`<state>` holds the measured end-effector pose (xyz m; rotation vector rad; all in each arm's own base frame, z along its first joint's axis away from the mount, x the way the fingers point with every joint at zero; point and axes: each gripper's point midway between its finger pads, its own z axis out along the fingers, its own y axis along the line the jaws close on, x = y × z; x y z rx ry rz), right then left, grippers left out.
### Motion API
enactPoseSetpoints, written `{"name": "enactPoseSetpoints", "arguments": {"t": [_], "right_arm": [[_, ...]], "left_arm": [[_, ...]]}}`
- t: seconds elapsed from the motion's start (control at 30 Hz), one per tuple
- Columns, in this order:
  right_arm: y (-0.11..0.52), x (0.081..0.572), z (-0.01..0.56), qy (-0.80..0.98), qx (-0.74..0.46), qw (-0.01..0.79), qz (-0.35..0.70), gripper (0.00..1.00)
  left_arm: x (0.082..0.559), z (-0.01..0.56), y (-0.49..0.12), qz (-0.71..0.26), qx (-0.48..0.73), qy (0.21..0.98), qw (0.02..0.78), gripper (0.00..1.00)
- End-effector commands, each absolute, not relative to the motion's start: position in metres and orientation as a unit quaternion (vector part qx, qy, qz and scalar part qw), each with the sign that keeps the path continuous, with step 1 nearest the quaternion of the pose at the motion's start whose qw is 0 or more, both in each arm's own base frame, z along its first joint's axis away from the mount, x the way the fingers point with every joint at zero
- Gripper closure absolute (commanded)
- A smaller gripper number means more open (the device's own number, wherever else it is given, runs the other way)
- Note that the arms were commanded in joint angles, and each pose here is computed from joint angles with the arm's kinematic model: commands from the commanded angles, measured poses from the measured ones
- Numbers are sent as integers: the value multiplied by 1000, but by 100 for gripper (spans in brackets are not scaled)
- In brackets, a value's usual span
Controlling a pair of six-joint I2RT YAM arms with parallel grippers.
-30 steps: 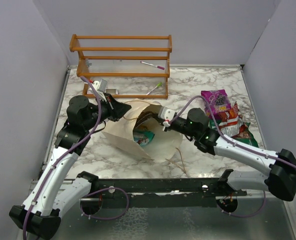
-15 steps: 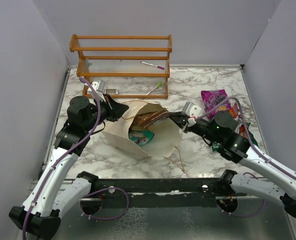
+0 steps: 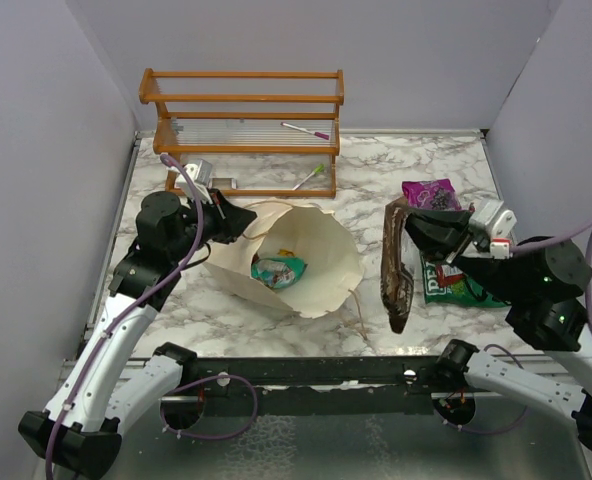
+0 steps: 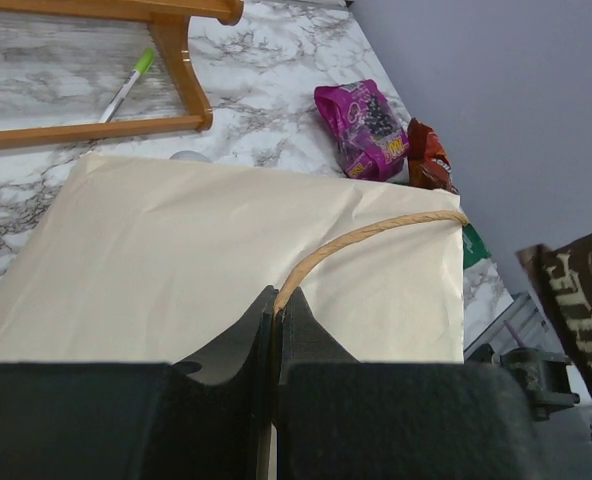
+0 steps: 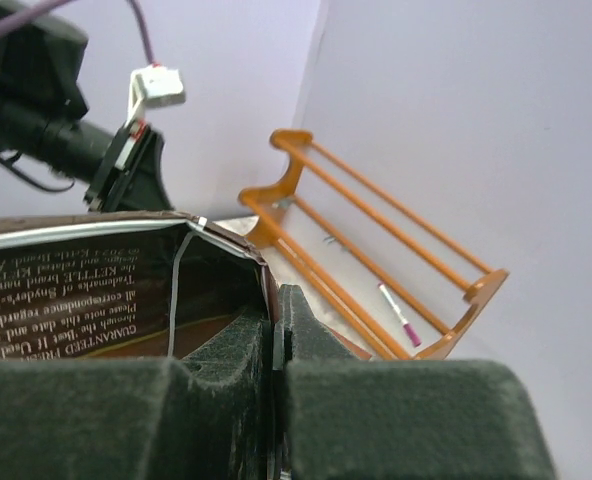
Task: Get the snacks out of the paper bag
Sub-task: Place the snack at the center of the board.
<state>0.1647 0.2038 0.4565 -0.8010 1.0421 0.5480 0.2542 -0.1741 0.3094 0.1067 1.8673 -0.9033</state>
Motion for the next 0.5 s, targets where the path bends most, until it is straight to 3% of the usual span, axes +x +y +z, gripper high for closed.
{"name": "enactPoseSetpoints", "arguments": {"t": [0.0, 0.23, 0.37, 0.47], "right_arm": [[179, 177, 496, 472, -305, 801, 209, 99], [145, 224, 519, 490, -193, 846, 81, 99], [108, 250, 526, 501, -64, 863, -4, 99], [105, 268, 519, 513, -50, 853, -85, 99]], "left_arm": [[259, 324, -169, -364, 46, 767, 527, 100], [256, 326, -169, -365, 45, 766, 527, 100], [255, 327, -166, -360, 43, 767, 530, 100], [254, 329, -167, -362, 44, 767, 529, 100]]}}
